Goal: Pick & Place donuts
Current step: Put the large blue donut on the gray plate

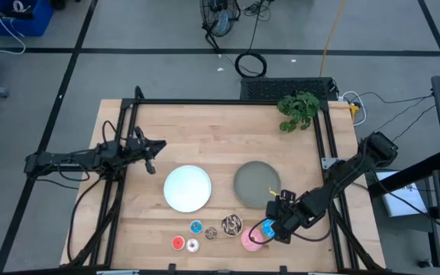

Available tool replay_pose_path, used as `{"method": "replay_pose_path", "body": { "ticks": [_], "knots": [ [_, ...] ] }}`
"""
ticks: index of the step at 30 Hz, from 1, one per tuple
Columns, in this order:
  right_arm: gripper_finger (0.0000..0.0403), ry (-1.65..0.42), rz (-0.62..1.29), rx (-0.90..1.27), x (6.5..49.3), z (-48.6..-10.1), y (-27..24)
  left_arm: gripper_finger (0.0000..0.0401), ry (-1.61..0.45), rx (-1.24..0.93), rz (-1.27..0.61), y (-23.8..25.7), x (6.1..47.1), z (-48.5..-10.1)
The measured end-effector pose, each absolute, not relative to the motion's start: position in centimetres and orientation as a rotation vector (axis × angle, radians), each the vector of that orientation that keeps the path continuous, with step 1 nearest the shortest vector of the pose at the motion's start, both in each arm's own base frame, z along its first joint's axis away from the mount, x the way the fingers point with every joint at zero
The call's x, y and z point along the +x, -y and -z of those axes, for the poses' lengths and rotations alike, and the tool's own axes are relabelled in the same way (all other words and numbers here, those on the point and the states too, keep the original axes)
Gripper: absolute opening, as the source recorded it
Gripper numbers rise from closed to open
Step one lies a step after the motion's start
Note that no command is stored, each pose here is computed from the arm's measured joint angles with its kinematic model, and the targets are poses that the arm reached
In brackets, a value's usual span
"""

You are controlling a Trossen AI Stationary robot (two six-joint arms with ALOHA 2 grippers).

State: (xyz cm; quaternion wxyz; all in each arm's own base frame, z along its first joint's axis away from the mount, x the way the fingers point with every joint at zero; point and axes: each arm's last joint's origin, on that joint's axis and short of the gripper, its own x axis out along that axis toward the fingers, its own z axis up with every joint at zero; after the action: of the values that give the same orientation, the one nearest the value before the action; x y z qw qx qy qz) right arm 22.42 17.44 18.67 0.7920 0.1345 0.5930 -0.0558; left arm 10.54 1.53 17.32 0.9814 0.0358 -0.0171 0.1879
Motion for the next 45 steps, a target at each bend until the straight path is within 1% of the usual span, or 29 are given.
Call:
{"method": "replay_pose_path", "body": {
  "ticks": [16, 22, 27, 29, 32, 34, 39, 40, 42, 45],
  "knots": [
    [0.0210, -1.234, 0.123, 0.368, 21.4, -14.9, -16.6, 0.0042, 0.026, 0.118, -0.379, -1.5, 10.5, -17.3],
    [0.0210, -1.312, 0.111, 0.370, 21.7, -13.2, -17.1, 0.0042, 0.025, 0.118, -0.393, -1.6, 10.5, -17.3],
    [0.0206, -1.358, 0.137, 0.340, 21.6, -12.2, -17.0, 0.0042, 0.025, 0.117, -0.404, -1.6, 10.5, -17.3],
    [0.0195, -1.358, 0.149, 0.354, 21.6, -12.2, -17.0, 0.0042, 0.025, 0.117, -0.405, -1.6, 10.5, -17.3],
    [0.0162, -1.350, 0.149, 0.368, 21.6, -12.3, -17.0, 0.0042, 0.027, 0.115, -0.405, -1.6, 10.5, -17.3],
    [0.0130, -1.346, 0.148, 0.372, 21.6, -12.4, -17.0, 0.0042, 0.026, 0.117, -0.405, -1.6, 10.5, -17.3],
    [0.0033, -1.311, 0.110, 0.402, 21.5, -13.6, -16.9, 0.0042, 0.026, 0.116, -0.405, -1.6, 10.5, -17.3],
    [0.0020, -1.309, 0.098, 0.410, 21.5, -13.9, -16.8, 0.0042, 0.027, 0.113, -0.405, -1.6, 10.5, -17.3],
    [0.0012, -1.298, 0.060, 0.414, 21.3, -14.8, -16.7, 0.0042, 0.029, 0.109, -0.404, -1.6, 10.5, -17.4],
    [0.0023, -1.267, 0.035, 0.427, 21.0, -16.1, -16.5, 0.0042, 0.033, 0.109, -0.404, -1.6, 10.5, -17.4]
  ]
}}
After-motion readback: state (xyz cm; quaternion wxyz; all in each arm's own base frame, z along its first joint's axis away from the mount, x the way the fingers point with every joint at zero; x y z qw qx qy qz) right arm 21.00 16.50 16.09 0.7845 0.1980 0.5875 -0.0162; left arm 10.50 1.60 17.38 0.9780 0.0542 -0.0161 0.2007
